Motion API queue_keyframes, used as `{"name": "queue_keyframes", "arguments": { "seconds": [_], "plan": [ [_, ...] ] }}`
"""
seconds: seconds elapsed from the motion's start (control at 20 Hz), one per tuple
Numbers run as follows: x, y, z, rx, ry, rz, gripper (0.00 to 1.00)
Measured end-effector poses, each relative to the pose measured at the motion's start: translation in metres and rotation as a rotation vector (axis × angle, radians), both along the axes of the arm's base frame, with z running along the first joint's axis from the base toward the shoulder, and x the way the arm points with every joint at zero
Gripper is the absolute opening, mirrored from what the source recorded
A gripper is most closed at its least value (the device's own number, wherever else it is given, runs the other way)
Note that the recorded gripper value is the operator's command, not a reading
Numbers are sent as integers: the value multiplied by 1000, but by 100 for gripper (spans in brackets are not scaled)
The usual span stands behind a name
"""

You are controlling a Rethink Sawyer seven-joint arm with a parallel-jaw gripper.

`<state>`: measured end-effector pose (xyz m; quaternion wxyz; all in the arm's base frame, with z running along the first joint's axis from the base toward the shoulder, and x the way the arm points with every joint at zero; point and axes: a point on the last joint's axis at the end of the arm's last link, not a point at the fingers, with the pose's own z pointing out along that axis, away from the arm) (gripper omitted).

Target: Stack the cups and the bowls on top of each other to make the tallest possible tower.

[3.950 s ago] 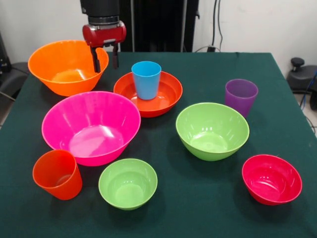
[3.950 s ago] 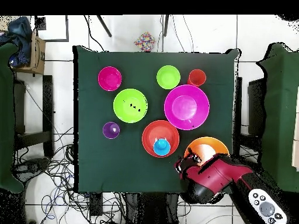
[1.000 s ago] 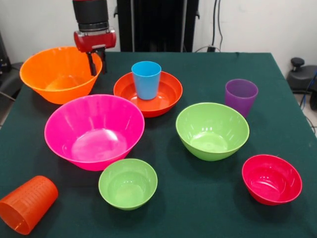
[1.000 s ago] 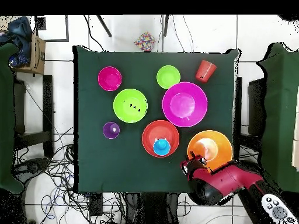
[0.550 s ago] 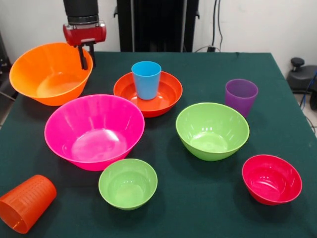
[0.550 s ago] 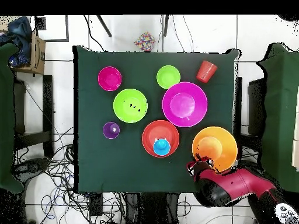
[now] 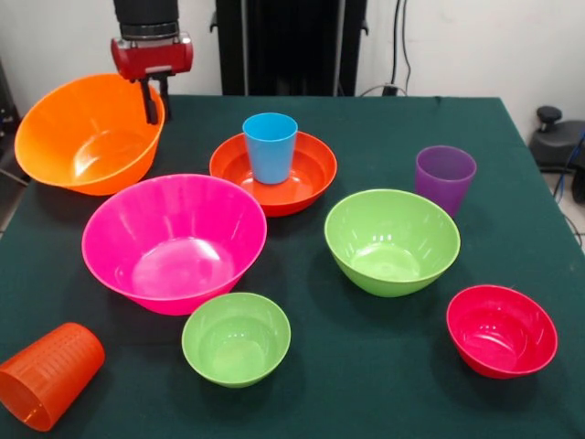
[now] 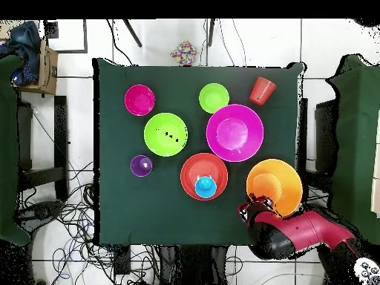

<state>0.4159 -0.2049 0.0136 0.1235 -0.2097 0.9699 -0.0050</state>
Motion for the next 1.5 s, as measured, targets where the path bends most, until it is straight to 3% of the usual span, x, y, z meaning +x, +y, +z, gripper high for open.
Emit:
{"name": "queue_keyframes", "arguments": {
  "seconds": [0.5, 1.15, 1.5],
  "plan": [
    [17, 4, 22, 16, -25, -32, 0],
    [14, 17, 40, 31, 36, -46, 0],
    [14, 17, 42, 43, 26, -44, 0]
  ]
}}
